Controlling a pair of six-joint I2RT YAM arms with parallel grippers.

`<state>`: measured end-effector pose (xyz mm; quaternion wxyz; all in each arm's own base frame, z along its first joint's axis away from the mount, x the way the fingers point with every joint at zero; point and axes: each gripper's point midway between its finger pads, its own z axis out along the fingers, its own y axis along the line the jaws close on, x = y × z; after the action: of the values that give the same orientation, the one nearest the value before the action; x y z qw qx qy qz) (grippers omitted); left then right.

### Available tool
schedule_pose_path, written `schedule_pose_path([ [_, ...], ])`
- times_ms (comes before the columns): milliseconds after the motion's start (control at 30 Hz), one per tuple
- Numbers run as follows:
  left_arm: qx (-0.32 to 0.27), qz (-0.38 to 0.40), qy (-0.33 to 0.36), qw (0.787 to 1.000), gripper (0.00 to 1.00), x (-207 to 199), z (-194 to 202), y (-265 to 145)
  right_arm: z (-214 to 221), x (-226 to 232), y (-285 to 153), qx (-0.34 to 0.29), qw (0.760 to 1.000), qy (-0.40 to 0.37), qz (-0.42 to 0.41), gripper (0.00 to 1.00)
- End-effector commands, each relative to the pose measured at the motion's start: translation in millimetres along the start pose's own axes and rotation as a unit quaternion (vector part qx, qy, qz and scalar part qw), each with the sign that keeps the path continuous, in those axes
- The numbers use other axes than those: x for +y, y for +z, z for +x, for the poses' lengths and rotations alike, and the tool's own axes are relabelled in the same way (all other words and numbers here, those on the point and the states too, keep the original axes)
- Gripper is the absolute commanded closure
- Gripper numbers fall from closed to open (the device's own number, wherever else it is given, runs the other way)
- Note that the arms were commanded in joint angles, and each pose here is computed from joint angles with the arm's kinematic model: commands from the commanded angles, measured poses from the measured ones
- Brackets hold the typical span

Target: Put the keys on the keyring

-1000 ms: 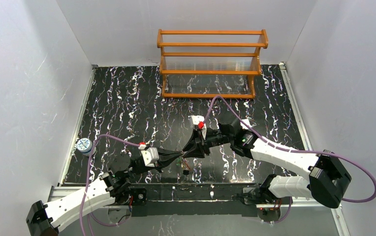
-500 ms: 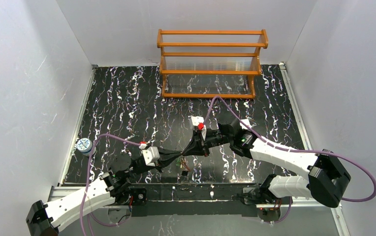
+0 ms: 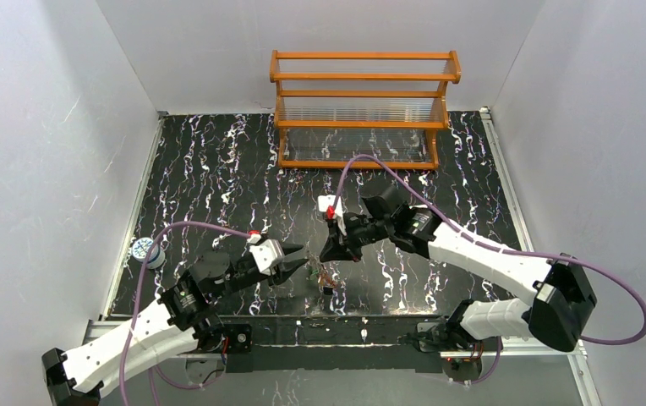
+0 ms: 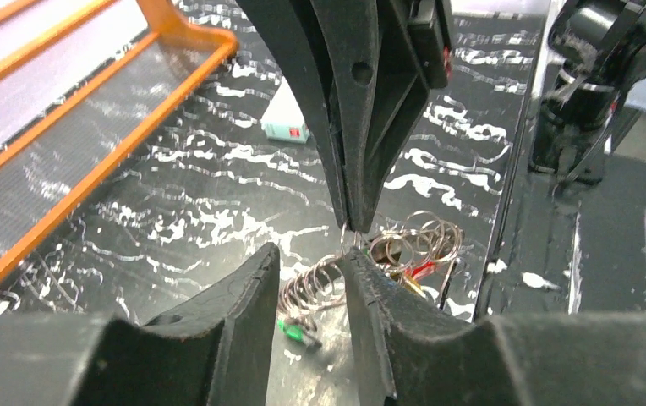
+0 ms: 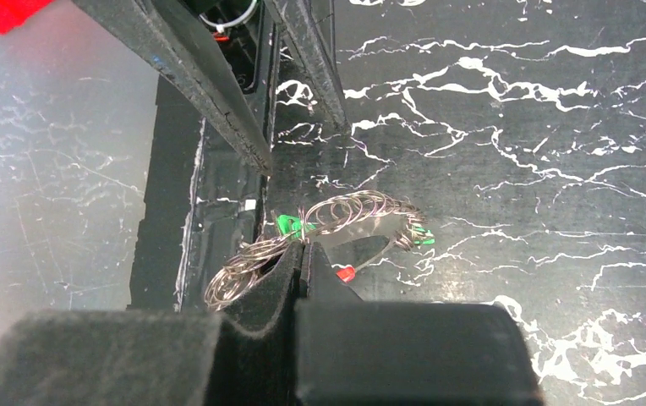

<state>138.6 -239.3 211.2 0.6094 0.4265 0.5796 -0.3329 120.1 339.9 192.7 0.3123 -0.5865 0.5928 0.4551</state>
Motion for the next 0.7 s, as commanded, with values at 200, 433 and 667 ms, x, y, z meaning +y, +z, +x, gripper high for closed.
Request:
schedule_pose_path([
  [200,0.094,0.043,0.019,0.994,0.64,-10.3,27.9,-2.9,-7.3,-5.2,3.4,0.059,0.998,0.006,-0.007,0.99],
  [433,0.067,0.079,0.01,0.995,0.65,-24.0,25.1,5.5,-7.4,-0.8,17.1,0.075,0.997,0.001,-0.013,0.99],
  [667,0.08,0.082,0.004,0.993,0.74,-24.8,37.9,11.9,-10.3,4.2,22.3,0.076,0.997,-0.006,-0.02,0.99],
])
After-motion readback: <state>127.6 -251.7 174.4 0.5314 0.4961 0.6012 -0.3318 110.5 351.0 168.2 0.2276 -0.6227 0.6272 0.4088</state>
